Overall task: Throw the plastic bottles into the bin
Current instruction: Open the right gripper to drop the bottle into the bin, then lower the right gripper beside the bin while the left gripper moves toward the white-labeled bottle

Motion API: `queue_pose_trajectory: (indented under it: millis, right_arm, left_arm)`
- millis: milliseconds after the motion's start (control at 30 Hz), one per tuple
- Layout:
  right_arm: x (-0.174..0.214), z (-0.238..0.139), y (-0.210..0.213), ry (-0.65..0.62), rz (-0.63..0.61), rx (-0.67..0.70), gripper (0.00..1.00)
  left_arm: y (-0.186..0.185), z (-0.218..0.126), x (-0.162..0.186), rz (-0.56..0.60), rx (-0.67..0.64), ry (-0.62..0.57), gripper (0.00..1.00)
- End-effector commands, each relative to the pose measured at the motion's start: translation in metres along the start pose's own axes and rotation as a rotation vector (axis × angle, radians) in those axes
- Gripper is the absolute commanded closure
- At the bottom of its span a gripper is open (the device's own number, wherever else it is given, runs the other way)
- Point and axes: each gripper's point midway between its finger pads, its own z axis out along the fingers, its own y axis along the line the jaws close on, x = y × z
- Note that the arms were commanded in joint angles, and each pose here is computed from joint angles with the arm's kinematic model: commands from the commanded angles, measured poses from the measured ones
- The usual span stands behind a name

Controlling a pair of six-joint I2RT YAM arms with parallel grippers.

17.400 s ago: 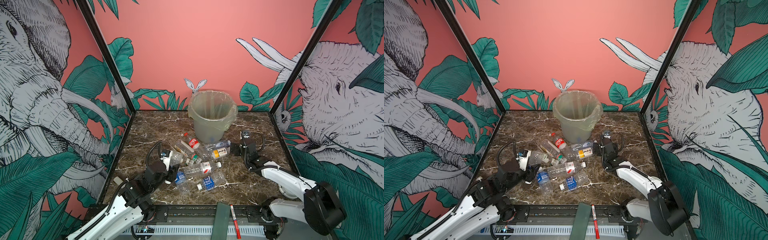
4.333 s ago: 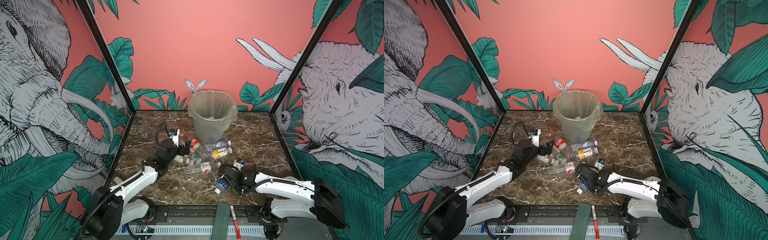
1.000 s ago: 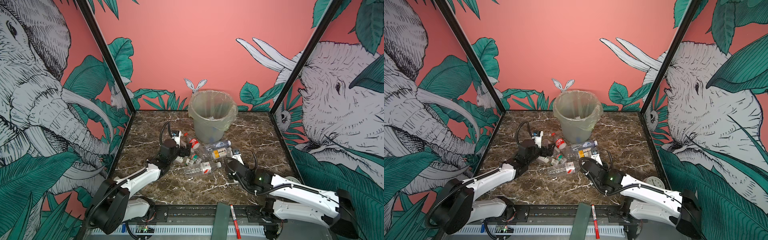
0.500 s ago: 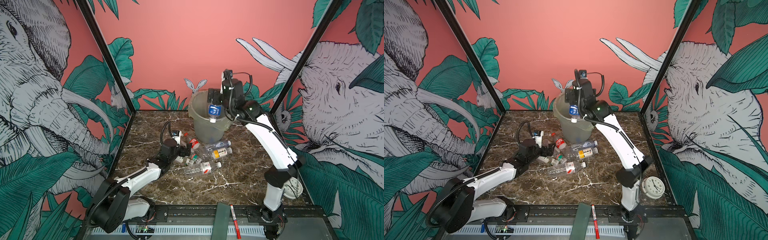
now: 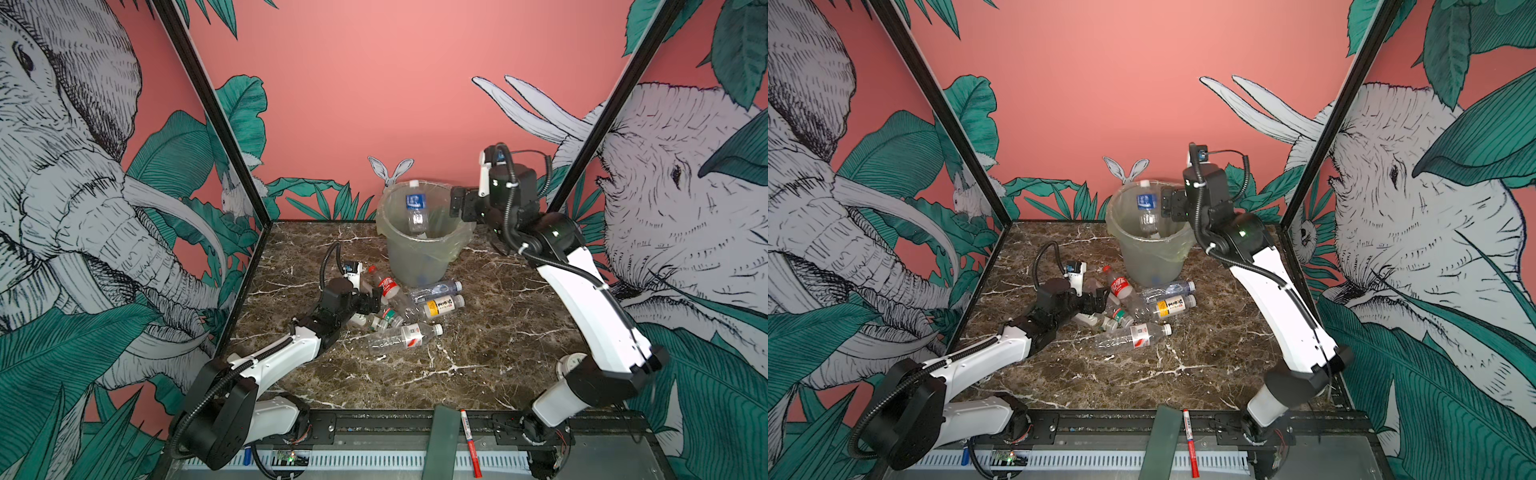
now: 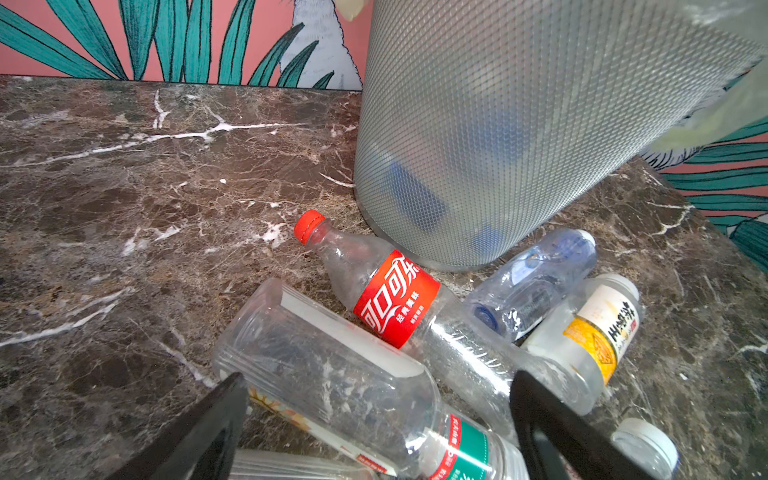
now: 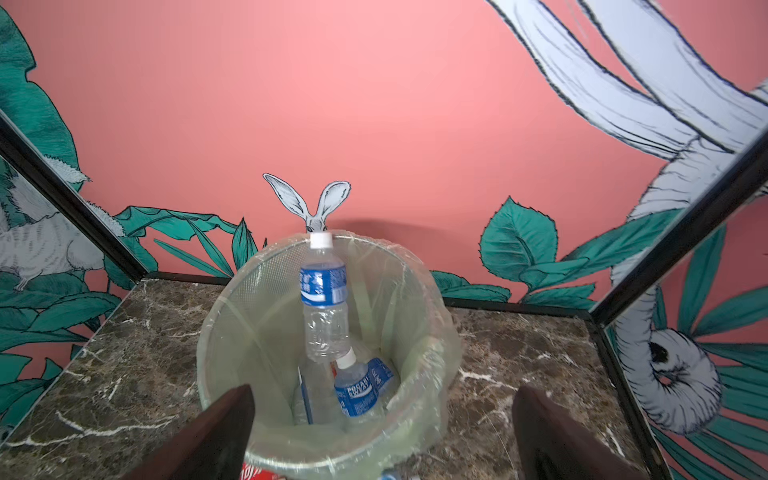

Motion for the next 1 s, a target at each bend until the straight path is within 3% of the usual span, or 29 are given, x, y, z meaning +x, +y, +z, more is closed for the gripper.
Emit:
queue_pose_trajectory:
  millis: [0, 433, 667, 967]
  right_arm:
    - [0.016, 0.005, -0.009, -0.01, -0.01, 0.028, 0.01]
    - [0.15, 0.008, -0.053, 0.069, 0.028, 0.039, 0.01]
    - [0.216, 0.016, -0.06, 0.077, 0.039, 0.011, 0.01]
    - [0.258, 0.017, -0.062, 0.054, 0.059, -0.014, 0.01]
  left_arm:
    - [-0.007, -0.004, -0.018, -0.002, 0.025, -0.043, 0.01]
    - [-0.028, -0.007, -0.016, 0.101, 0.073, -0.017, 0.0]
    - [-0.053, -0.026, 0.009, 0.199, 0.122, 0.046, 0.0]
    - [-0.073, -0.051, 0.053, 0.251, 0.243, 0.196, 0.0]
